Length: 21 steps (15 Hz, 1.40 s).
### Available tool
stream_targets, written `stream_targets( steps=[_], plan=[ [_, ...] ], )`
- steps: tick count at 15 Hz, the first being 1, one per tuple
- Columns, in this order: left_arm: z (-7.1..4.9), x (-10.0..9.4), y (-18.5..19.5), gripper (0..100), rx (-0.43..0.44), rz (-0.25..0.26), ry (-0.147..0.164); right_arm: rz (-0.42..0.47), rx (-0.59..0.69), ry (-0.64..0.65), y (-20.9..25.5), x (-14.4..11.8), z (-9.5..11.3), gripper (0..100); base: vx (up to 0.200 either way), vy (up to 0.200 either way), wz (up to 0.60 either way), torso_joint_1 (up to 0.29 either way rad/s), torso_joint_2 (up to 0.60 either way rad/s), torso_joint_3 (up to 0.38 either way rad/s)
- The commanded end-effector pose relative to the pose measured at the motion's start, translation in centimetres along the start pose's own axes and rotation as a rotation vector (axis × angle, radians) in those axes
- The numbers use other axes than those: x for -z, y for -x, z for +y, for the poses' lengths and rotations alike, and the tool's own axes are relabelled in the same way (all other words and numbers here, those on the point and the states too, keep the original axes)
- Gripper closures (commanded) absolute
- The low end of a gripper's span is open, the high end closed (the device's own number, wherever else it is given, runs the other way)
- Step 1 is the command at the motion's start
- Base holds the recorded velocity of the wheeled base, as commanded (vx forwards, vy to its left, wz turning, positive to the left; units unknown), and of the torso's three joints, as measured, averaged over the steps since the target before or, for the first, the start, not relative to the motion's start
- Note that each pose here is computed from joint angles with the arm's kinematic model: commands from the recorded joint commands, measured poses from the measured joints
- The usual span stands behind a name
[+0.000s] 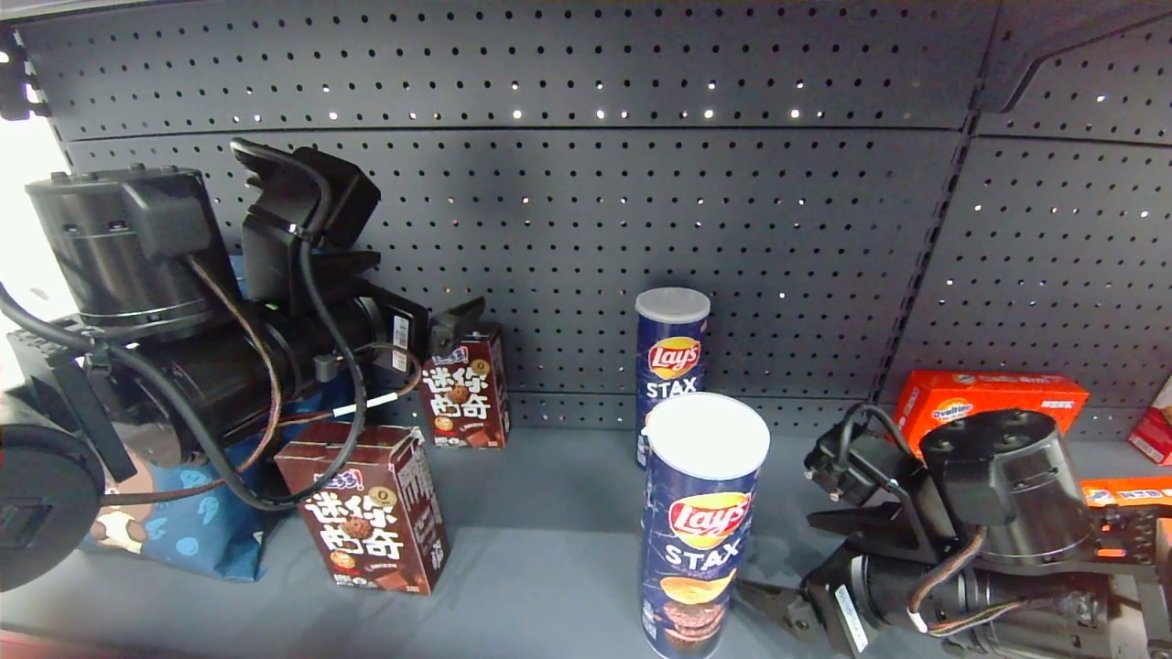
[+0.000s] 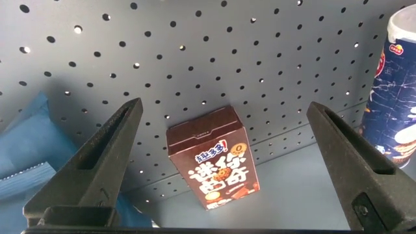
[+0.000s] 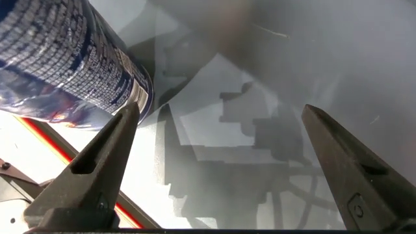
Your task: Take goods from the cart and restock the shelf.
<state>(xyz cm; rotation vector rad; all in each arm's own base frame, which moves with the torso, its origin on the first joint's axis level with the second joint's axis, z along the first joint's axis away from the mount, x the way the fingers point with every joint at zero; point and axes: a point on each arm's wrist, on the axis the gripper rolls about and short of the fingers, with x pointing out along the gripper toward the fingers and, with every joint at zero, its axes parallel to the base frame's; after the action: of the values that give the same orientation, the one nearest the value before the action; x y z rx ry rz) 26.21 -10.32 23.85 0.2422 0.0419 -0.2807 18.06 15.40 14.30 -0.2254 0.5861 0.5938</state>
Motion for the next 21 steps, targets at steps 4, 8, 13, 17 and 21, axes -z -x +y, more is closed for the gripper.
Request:
stream_targets(
  steps=[4,8,13,17,21],
  plan=[
    [0.1,-0.3,0.2,0,-0.003,-0.01,0.001,-0.118,0.046,-0.042,3.0,-1.2,-1.4,0,0.0,0.0,0.0,0.0,0.0,0.0],
    [0.8,-0.5,4.9,0,-0.017,-0.049,0.006,-0.32,0.155,-0.114,8.8,-1.8,-3.9,0,0.0,0.0,0.0,0.0,0.0,0.0],
    [2.8,0.9,10.4,0,-0.119,-0.065,0.014,-0.44,0.349,-0.194,13.8,0.9,-6.1,0,0.0,0.0,0.0,0.0,0.0,0.0],
    [3.5,0.4,14.2,0,-0.183,-0.15,0.037,-0.528,0.466,-0.215,16.9,4.3,-5.2,0,0.0,0.0,0.0,0.0,0.0,0.0],
    [2.8,2.9,19.4,0,-0.208,-0.157,0.038,-0.58,0.575,-0.242,18.5,7.9,-4.2,0,0.0,0.0,0.0,0.0,0.0,0.0]
  ],
)
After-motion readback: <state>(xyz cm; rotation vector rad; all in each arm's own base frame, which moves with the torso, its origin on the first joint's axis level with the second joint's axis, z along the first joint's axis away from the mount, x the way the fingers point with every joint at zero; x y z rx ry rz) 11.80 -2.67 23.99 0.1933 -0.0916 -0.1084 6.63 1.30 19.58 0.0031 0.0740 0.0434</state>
